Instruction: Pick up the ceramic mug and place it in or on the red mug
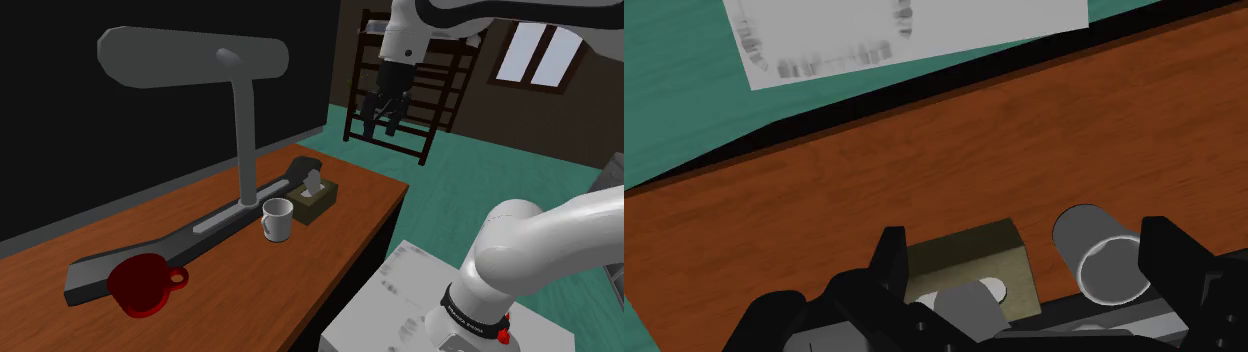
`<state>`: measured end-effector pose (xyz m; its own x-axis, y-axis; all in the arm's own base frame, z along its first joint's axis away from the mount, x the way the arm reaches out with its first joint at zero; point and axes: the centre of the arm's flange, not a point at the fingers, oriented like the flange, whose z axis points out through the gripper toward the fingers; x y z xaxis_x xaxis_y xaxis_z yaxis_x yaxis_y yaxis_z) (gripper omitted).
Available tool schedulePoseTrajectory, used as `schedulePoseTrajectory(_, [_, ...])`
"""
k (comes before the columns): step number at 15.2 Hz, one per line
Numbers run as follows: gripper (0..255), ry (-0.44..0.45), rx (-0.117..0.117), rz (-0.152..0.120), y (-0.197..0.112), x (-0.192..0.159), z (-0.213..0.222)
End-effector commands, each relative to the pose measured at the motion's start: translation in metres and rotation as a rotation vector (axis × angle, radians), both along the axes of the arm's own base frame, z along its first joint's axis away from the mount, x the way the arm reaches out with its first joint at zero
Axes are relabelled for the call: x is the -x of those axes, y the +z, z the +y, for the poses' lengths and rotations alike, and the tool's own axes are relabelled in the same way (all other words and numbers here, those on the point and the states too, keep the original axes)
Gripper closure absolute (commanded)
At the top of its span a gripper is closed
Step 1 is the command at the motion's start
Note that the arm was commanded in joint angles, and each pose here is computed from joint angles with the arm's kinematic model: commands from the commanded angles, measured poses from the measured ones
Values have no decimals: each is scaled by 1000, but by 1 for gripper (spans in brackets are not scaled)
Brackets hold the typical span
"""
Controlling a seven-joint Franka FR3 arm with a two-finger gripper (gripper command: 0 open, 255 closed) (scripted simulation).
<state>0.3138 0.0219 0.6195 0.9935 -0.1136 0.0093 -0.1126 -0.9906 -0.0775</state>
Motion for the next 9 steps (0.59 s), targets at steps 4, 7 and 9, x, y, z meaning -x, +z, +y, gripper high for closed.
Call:
schedulePoseTrajectory(4, [0,2,0,-5,-29,-23,13])
schedulePoseTrajectory(7, [0,4,-1,-11,-57,-46,27])
schedulePoseTrajectory(9, [0,6,-1,-14,-76,-62,36])
